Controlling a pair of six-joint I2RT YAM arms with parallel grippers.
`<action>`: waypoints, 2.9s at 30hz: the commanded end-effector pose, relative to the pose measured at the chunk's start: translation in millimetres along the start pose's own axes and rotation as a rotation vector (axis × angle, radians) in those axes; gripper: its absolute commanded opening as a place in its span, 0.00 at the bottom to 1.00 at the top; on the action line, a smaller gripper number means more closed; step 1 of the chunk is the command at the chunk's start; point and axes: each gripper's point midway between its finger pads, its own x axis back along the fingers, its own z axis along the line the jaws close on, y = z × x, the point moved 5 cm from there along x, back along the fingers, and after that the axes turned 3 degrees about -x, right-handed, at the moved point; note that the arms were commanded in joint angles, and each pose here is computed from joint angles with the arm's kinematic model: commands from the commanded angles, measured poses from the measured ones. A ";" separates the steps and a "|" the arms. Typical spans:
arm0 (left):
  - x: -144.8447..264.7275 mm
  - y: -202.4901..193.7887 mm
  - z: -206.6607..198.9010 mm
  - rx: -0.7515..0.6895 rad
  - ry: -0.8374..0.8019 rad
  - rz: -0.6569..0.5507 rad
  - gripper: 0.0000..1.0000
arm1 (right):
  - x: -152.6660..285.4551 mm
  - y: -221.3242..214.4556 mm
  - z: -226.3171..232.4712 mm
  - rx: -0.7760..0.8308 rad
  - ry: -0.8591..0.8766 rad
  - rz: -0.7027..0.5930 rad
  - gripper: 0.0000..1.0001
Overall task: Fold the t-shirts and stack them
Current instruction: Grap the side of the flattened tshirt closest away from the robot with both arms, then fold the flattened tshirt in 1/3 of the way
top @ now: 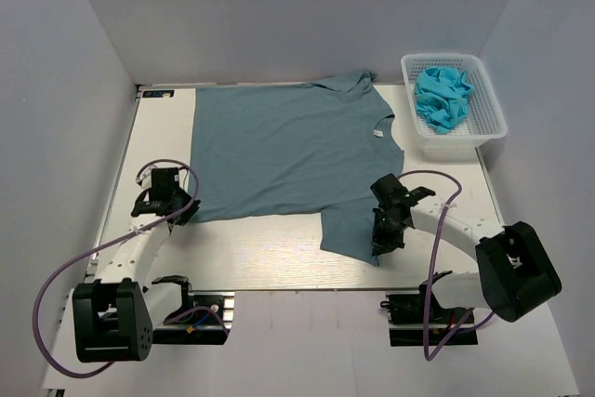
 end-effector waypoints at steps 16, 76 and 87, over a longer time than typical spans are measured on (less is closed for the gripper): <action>-16.4 6.0 10.8 0.091 0.173 -0.005 0.81 | 10.8 10.8 6.3 0.017 0.022 -0.083 0.00; -114.4 150.2 -135.6 0.087 0.021 -0.123 0.00 | 113.7 367.0 100.7 0.034 0.100 -0.607 0.00; -136.5 182.0 -172.3 0.022 0.029 -0.015 1.00 | 119.5 379.8 120.1 0.242 0.171 -0.686 0.90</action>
